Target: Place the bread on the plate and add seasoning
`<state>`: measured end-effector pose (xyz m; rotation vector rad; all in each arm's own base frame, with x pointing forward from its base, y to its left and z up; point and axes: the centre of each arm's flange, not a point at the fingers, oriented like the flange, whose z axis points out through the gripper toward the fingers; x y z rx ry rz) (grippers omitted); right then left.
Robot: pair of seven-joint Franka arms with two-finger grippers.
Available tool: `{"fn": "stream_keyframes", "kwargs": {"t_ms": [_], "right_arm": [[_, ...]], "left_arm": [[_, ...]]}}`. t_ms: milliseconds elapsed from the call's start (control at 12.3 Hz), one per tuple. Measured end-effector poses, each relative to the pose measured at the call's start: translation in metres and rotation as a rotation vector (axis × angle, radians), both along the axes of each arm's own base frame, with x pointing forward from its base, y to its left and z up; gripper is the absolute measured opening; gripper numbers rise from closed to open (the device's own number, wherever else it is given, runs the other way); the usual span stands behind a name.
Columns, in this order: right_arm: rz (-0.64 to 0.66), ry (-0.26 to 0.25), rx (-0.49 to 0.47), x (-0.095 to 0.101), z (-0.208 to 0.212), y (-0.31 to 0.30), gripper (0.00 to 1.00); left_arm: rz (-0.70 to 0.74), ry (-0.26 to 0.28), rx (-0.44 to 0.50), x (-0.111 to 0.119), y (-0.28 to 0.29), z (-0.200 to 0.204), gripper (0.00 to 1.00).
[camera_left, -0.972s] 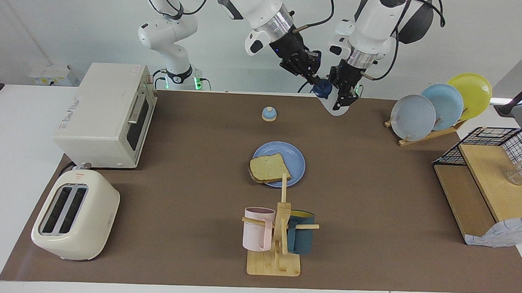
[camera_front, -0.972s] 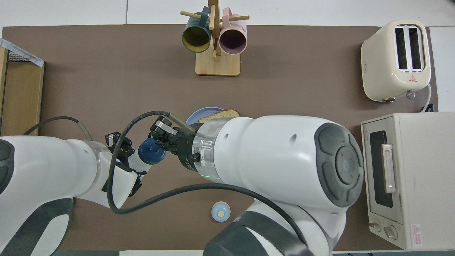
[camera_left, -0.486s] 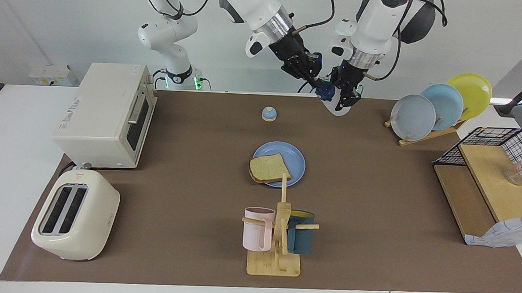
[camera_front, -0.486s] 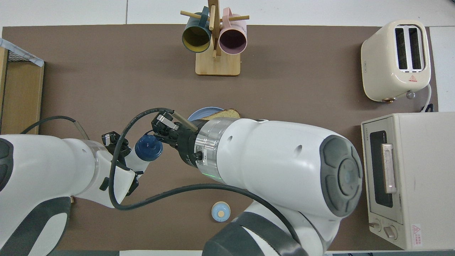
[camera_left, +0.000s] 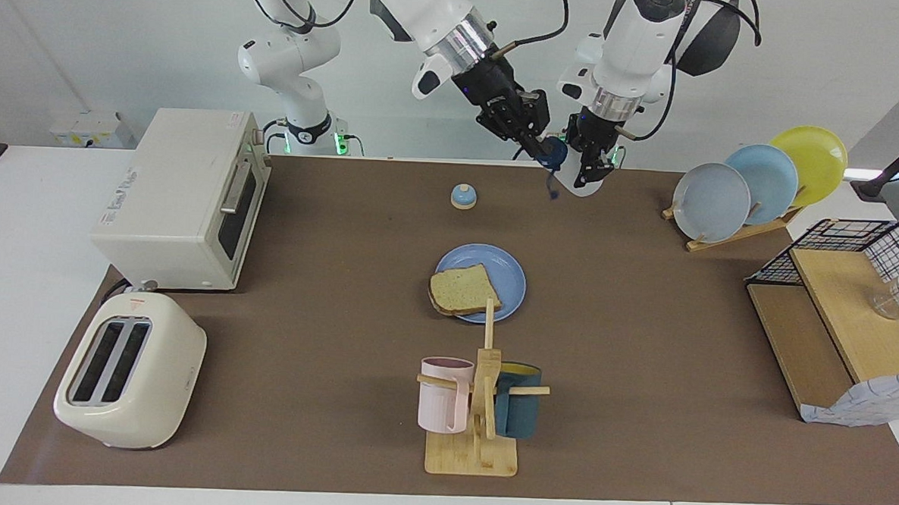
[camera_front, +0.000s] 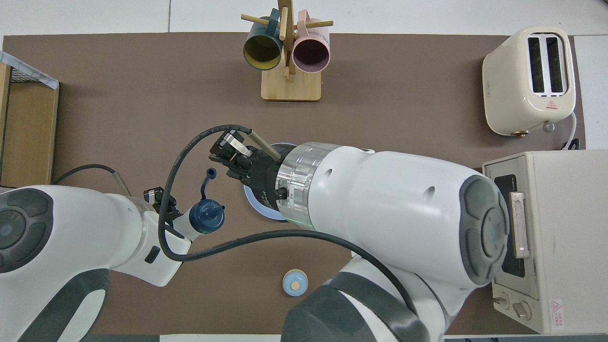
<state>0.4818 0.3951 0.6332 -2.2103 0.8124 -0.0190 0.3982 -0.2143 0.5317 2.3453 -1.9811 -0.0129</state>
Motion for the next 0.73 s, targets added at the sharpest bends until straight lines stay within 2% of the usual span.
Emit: {"fn": "stream_keyframes", "kwargs": {"t_ms": [243,405,567,729], "right_arm": [[0.019,0.060,-0.055,0.007,-0.006,-0.021,0.77],[0.105,0.010,-0.159,0.028,-0.018,-0.065,1.00],[0.216,-0.027,-0.306,0.053,-0.033,-0.129,1.00],[0.296,-0.019,-0.451,0.067,-0.044,-0.189,1.00]], "left_arm": [[0.016,-0.013,0.020,0.002,0.003,0.000,0.48],[0.037,-0.055,0.070,0.006,0.006,0.004,0.48],[0.050,-0.094,0.128,0.011,0.002,0.005,0.48],[0.075,-0.137,0.225,0.017,-0.019,-0.008,0.48]]}}
